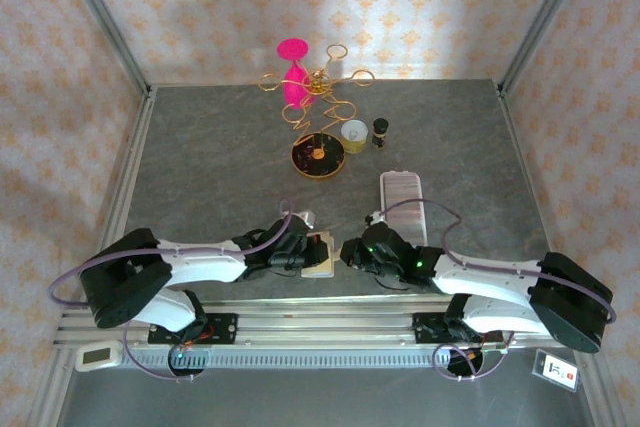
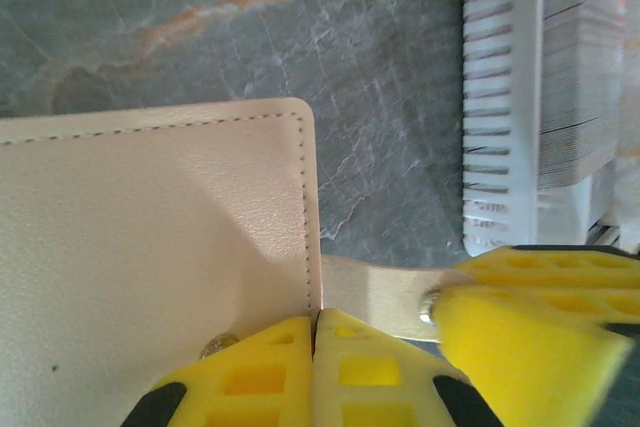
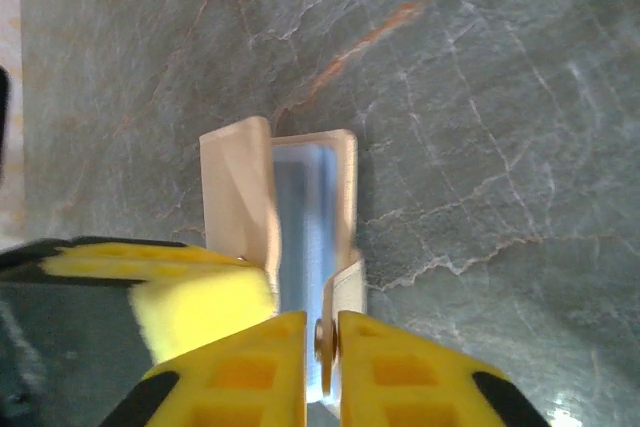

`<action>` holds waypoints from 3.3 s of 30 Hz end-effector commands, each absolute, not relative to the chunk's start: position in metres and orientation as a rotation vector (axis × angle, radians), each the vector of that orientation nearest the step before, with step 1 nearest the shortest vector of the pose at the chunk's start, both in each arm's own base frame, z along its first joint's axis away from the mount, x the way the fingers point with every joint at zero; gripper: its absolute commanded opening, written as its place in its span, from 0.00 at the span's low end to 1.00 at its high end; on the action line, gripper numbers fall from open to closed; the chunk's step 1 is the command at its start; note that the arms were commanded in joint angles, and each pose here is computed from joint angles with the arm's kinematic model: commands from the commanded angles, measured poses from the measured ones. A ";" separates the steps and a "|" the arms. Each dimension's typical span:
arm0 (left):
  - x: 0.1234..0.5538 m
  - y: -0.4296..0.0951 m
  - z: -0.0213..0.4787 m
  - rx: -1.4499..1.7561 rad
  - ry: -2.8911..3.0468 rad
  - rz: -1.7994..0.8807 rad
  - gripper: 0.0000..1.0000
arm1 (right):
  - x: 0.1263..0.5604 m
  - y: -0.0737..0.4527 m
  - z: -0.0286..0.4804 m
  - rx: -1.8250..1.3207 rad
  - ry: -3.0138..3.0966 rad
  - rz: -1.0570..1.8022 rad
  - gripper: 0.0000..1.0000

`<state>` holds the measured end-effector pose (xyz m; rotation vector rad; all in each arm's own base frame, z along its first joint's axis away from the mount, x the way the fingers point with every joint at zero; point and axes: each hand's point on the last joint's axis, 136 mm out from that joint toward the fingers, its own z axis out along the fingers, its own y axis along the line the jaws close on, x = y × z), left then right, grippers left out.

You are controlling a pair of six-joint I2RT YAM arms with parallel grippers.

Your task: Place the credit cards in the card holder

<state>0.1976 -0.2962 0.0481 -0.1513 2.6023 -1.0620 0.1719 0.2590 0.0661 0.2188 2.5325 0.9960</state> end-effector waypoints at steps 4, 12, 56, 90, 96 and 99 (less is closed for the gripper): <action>0.196 -0.289 0.044 -0.156 2.632 -0.973 0.04 | 0.173 0.244 0.065 0.229 2.519 0.929 0.32; 0.196 -0.280 0.076 -0.179 2.536 -1.032 0.33 | 0.173 0.247 0.067 0.195 2.527 0.929 0.37; 0.176 -0.243 0.018 -0.348 2.606 -0.952 0.00 | 0.176 0.243 0.040 0.248 2.574 0.950 0.09; 0.163 -0.232 0.021 -0.393 2.598 -0.991 0.00 | 0.179 0.272 0.070 0.147 2.537 1.071 0.00; 0.165 -0.236 0.020 -0.381 2.606 -0.975 0.00 | 0.175 0.291 0.069 0.059 2.573 1.084 0.00; 0.163 -0.233 0.014 -0.385 2.626 -0.948 0.00 | 0.174 0.300 0.065 0.019 2.604 1.063 0.00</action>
